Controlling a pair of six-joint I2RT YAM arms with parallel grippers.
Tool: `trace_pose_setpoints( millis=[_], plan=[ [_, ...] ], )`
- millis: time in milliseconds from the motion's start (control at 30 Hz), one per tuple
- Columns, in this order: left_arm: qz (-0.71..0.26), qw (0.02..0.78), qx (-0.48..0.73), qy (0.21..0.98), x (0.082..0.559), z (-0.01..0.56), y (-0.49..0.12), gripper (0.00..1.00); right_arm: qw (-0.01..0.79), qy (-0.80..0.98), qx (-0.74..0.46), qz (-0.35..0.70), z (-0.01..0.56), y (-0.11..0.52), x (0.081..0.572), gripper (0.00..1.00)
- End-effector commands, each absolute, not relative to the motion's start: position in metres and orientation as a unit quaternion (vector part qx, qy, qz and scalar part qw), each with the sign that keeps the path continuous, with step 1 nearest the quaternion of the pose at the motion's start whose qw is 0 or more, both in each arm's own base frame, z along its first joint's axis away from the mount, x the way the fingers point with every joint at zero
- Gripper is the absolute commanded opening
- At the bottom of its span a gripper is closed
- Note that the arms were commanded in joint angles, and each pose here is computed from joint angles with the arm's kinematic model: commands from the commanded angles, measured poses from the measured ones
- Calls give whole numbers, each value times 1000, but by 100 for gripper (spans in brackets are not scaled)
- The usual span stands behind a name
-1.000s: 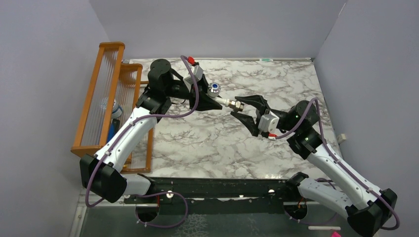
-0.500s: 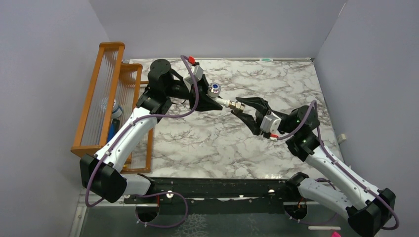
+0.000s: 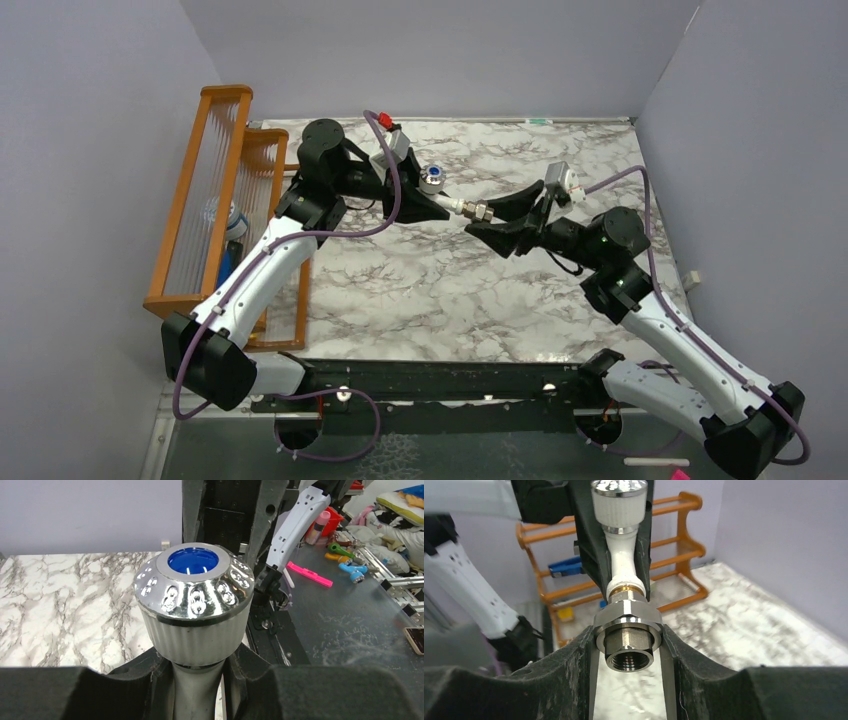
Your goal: Install the water faucets
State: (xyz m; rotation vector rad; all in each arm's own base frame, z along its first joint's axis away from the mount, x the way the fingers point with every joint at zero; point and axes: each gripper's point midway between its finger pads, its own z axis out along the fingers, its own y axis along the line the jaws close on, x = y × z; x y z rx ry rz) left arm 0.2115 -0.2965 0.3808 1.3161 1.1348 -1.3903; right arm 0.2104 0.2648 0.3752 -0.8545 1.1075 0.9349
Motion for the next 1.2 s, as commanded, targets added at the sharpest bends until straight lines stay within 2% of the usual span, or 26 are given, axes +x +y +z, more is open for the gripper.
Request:
trace_pose_setpoints(
  millis=[0, 100, 200, 300, 467, 833, 1167],
  plan=[
    [-542, 476, 555, 415, 207, 401, -295, 0, 602, 604, -130, 507, 391, 249, 237, 14],
    [-541, 477, 555, 414, 207, 402, -295, 0, 602, 602, -121, 511, 386, 249, 239, 25],
    [-541, 476, 556, 415, 206, 403, -295, 0, 636, 574, -157, 492, 388, 248, 237, 48],
    [-540, 474, 557, 416, 205, 402, -294, 0, 656, 550, -182, 483, 393, 246, 232, 64],
    [-540, 473, 559, 415, 204, 401, -294, 0, 694, 522, -227, 441, 404, 243, 232, 71],
    [-538, 474, 560, 415, 205, 398, -294, 0, 781, 343, -416, 316, 430, 251, 207, 72],
    [-538, 473, 561, 415, 206, 396, -294, 0, 733, 246, -590, 231, 394, 271, 193, 72]
  ],
)
